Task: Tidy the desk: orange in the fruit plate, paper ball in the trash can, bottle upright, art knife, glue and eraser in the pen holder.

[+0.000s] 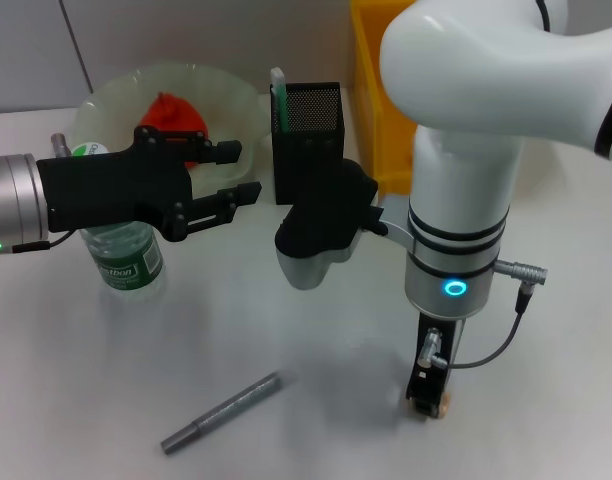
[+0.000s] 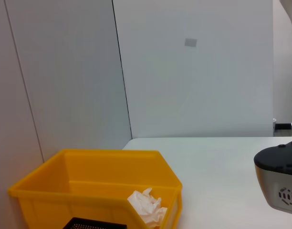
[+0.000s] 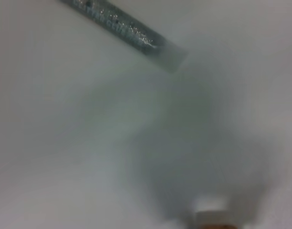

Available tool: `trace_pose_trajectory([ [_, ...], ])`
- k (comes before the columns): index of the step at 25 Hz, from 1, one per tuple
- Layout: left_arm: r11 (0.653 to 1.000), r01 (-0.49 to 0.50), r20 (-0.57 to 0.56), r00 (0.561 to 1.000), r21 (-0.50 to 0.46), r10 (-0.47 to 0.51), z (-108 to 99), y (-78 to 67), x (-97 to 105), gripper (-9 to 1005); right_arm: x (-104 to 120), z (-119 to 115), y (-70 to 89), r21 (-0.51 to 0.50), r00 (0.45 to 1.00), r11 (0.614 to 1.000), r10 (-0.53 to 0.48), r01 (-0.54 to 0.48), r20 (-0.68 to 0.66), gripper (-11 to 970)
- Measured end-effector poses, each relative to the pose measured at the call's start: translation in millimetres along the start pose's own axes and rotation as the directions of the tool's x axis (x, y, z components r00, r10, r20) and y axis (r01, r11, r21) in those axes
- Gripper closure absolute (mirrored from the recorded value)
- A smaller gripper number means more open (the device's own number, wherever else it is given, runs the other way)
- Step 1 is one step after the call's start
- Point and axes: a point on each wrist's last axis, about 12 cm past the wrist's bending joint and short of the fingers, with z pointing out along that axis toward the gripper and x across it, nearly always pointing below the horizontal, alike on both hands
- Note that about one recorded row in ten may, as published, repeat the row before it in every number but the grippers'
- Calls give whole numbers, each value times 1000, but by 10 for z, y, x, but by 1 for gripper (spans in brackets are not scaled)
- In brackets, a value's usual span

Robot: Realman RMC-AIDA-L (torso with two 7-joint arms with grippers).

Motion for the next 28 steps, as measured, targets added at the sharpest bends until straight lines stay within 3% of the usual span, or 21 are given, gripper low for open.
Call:
trace_pose_trajectory([
  [10, 1000, -5, 1, 1000, 2, 5, -10, -2, -8, 531, -12, -127, -30, 7, 998, 1000, 7, -7, 56, 705],
  [17, 1000, -3, 0, 1000, -7, 3, -22, -1, 5, 531, 56, -424, -150, 84, 977, 994, 54, -73, 208, 705],
  [22, 1000, -2, 0, 1000, -10, 2, -32, 1, 11, 531, 102, -644, -185, 184, 923, 976, 38, -117, 384, 706],
  [28, 1000, -2, 0, 1000, -12, 2, -36, 3, 12, 531, 155, -818, -251, 235, 826, 955, 17, -180, 563, 706],
])
